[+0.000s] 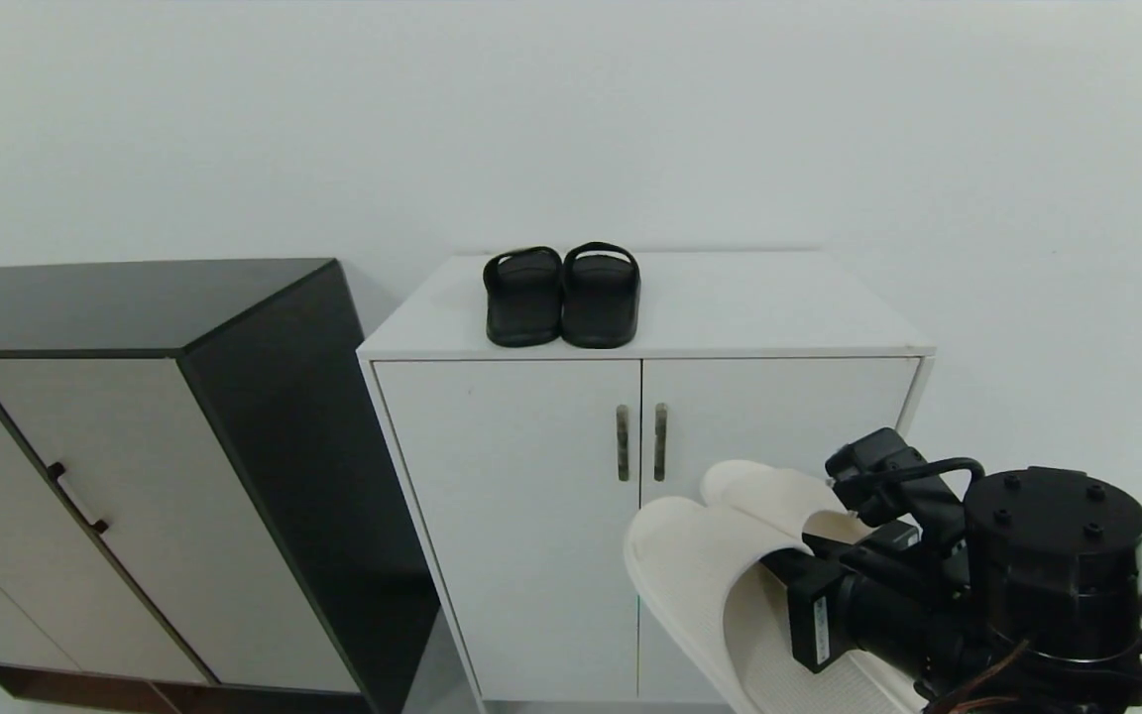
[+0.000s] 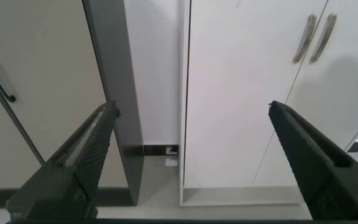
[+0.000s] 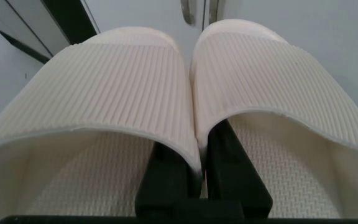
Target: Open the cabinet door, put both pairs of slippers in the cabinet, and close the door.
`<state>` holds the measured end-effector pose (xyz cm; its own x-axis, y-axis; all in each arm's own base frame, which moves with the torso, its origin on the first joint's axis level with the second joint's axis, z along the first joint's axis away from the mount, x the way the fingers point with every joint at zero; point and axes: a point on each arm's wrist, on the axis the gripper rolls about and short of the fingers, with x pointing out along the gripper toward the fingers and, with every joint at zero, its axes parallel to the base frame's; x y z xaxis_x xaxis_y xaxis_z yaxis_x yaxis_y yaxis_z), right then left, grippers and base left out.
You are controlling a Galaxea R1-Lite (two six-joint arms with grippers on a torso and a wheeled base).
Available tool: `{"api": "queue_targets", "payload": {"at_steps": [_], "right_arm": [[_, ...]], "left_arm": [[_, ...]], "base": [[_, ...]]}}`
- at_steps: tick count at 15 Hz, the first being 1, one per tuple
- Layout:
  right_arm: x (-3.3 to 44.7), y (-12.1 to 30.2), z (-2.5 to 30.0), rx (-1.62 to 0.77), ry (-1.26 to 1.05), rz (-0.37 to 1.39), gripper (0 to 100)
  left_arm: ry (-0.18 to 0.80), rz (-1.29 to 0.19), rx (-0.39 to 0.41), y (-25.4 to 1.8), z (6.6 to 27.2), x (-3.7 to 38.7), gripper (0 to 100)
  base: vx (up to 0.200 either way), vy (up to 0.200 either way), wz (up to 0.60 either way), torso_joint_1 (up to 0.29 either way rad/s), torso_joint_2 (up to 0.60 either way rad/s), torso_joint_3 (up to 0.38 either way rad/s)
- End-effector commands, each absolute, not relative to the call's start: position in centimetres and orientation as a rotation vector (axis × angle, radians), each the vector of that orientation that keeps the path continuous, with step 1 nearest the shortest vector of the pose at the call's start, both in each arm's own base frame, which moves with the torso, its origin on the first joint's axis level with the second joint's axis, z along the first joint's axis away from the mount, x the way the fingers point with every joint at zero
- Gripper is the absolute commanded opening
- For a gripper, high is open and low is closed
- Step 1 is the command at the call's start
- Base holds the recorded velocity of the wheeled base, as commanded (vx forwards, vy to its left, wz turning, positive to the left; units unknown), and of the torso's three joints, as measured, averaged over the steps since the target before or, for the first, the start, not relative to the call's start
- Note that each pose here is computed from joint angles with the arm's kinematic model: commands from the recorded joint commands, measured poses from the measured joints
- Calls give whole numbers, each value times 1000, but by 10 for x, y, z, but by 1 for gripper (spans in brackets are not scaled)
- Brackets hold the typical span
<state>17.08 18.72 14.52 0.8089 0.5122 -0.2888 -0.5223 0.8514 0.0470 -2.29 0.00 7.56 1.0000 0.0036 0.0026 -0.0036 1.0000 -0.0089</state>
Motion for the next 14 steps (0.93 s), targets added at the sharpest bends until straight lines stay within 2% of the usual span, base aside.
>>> {"api": "queue_targets", "payload": {"at_steps": [1, 12, 14], "right_arm": [[171, 187, 145, -36, 299, 553, 0], [168, 184, 144, -35, 290, 556, 0], [168, 184, 143, -59, 283, 562, 0]], "left_arm": [[-2, 5, -9, 0, 76, -23, 100], [-2, 8, -15, 0, 76, -23, 100], [-4, 52, -22, 1, 76, -23, 100]], "base": [[0, 0, 0, -178, 481, 310], [0, 0, 0, -135, 469, 335], [0, 0, 0, -63, 452, 376]]}}
